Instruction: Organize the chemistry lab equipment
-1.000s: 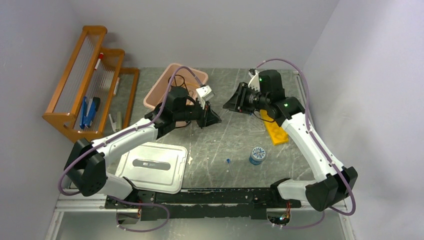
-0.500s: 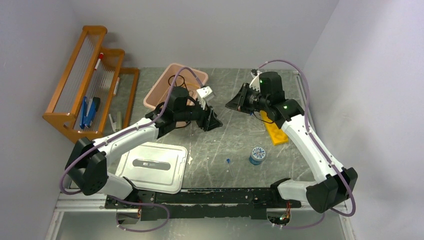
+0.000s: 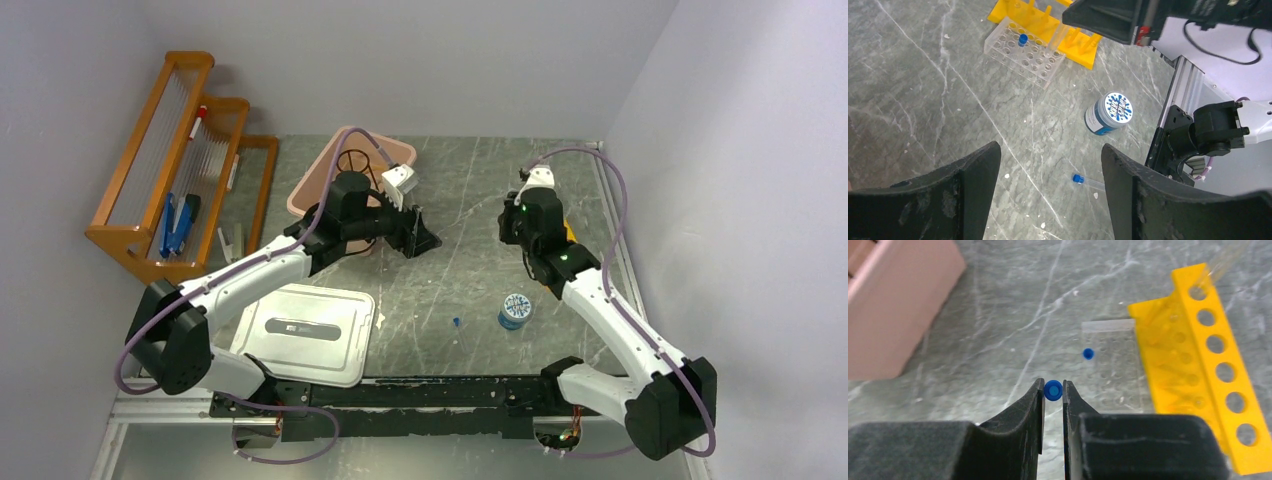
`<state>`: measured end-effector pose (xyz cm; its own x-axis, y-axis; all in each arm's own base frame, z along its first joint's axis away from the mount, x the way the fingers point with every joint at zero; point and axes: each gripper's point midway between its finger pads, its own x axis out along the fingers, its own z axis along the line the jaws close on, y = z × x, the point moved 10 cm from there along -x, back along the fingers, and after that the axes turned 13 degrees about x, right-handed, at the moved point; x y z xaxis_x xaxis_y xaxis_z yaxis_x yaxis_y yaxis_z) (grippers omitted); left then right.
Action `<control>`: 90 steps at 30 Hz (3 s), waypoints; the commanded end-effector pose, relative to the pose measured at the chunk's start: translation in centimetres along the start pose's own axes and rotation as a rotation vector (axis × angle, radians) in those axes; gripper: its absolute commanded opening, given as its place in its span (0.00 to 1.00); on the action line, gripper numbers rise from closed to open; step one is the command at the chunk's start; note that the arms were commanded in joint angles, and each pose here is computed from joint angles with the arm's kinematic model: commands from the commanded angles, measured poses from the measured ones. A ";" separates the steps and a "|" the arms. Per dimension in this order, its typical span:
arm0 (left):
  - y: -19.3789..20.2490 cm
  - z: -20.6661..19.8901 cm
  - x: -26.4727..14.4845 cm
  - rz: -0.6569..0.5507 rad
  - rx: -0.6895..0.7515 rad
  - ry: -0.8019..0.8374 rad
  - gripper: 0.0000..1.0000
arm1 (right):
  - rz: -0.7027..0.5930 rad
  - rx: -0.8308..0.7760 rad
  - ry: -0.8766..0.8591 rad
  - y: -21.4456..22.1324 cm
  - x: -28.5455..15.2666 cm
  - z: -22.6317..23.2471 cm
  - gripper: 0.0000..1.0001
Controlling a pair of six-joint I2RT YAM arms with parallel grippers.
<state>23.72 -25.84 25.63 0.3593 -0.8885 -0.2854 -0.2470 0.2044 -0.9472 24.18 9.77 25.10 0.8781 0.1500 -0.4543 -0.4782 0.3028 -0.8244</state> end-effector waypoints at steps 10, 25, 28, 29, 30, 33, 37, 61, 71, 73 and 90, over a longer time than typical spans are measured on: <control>-1.0 -1.1 -1.8 -0.037 -0.020 0.019 0.76 | -0.172 -0.092 0.105 1.7 3.9 -2.2 0.08; -1.4 -1.0 -1.3 -0.036 -0.024 0.042 0.75 | -0.147 -0.002 0.179 4.8 6.3 -4.0 0.09; -1.3 -0.9 -1.2 -0.032 -0.028 0.038 0.75 | -0.146 0.008 0.185 4.9 6.7 -4.2 0.09; -1.3 -0.9 -1.2 -0.031 -0.027 0.038 0.75 | -0.142 0.011 0.187 5.0 6.8 -4.2 0.09; -1.4 -0.9 -1.1 -0.031 -0.026 0.039 0.75 | -0.141 0.014 0.190 5.0 6.9 -4.2 0.09; -1.4 -0.8 -1.1 -0.028 -0.022 0.035 0.75 | -0.135 0.018 0.192 5.3 7.2 -4.3 0.09; -1.5 -0.7 -1.1 -0.025 -0.017 0.030 0.75 | -0.122 0.021 0.201 5.7 7.4 -4.5 0.12; -1.1 -0.6 -1.9 -0.016 -0.024 -0.023 0.76 | -0.021 0.088 0.215 2.7 5.6 -2.7 0.47; -2.3 0.2 -4.1 0.001 -0.052 -0.275 0.79 | 0.307 0.080 0.138 2.8 1.1 -0.7 0.54; -2.6 0.0 -4.6 -0.015 -0.055 -0.290 0.80 | 0.379 0.062 0.135 4.0 0.2 0.0 0.54; -2.7 -0.8 -6.1 -0.070 -0.123 -0.324 0.78 | 0.767 -0.123 0.180 16.5 -1.8 4.0 0.47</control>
<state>21.50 -21.55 30.23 0.6278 -0.7308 -0.2679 -0.2960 0.0942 -0.9505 15.43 17.58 14.61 0.3307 0.1556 -0.9308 -0.9436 0.0707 -0.3234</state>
